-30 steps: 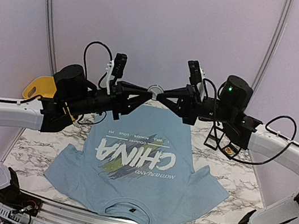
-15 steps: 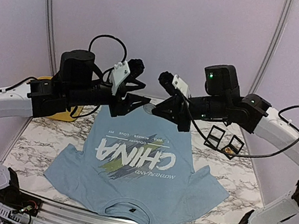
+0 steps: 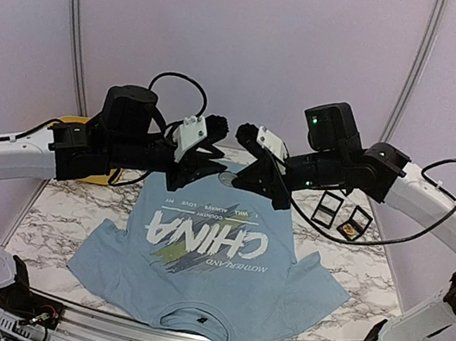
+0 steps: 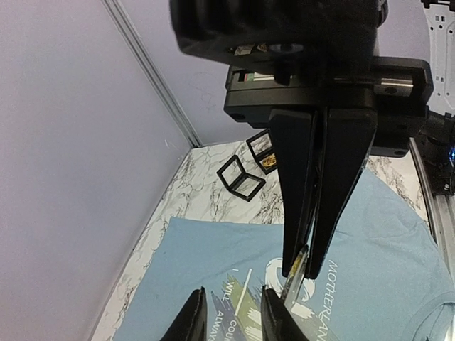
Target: Pin the brooch onto the clothing
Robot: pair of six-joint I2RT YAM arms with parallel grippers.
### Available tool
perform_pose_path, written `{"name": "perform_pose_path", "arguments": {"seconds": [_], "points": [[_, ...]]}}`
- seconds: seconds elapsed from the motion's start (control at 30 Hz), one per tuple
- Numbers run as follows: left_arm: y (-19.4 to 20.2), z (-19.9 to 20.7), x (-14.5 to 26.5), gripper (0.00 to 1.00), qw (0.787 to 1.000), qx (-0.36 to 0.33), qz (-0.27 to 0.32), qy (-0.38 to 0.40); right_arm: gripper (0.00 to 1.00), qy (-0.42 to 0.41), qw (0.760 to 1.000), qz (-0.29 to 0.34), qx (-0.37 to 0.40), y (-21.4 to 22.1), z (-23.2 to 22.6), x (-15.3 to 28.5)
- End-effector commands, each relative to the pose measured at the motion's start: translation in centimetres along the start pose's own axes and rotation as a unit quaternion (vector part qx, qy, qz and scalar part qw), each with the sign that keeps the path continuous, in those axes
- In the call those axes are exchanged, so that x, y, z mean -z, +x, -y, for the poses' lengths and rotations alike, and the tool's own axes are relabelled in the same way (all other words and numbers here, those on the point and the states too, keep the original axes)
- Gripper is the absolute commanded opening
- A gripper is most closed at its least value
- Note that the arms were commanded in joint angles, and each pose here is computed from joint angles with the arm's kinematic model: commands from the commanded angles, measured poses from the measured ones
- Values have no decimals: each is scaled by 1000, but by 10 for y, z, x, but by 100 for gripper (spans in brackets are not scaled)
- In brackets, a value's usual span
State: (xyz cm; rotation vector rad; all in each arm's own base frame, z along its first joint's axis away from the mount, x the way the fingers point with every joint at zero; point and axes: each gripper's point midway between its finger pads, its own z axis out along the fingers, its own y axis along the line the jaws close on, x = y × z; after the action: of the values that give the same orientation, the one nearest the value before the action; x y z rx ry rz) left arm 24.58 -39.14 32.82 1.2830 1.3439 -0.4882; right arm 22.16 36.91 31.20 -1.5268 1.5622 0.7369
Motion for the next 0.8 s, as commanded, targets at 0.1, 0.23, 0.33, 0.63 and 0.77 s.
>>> {"name": "perform_pose_path", "arguments": {"seconds": [0.1, 0.23, 0.33, 0.63, 0.77], "points": [[-14, 31, 12, 30, 996, -11, 37, 82, 0, 9, 999, 37, 28, -30, -1, 17], [-13, 33, 19, 35, 995, -21, 38, 94, 0, 16, 999, 31, 32, -27, 0, 20], [-6, 37, 19, 42, 993, -25, 21, 110, 0, 13, 999, 34, 33, -29, -1, 20], [-9, 31, 15, 37, 995, -20, 14, 102, 0, 3, 998, 56, 41, -40, -7, 25], [-6, 24, 13, 35, 996, -26, 5, 82, 0, -4, 997, 59, 41, -40, -9, 24]]}}
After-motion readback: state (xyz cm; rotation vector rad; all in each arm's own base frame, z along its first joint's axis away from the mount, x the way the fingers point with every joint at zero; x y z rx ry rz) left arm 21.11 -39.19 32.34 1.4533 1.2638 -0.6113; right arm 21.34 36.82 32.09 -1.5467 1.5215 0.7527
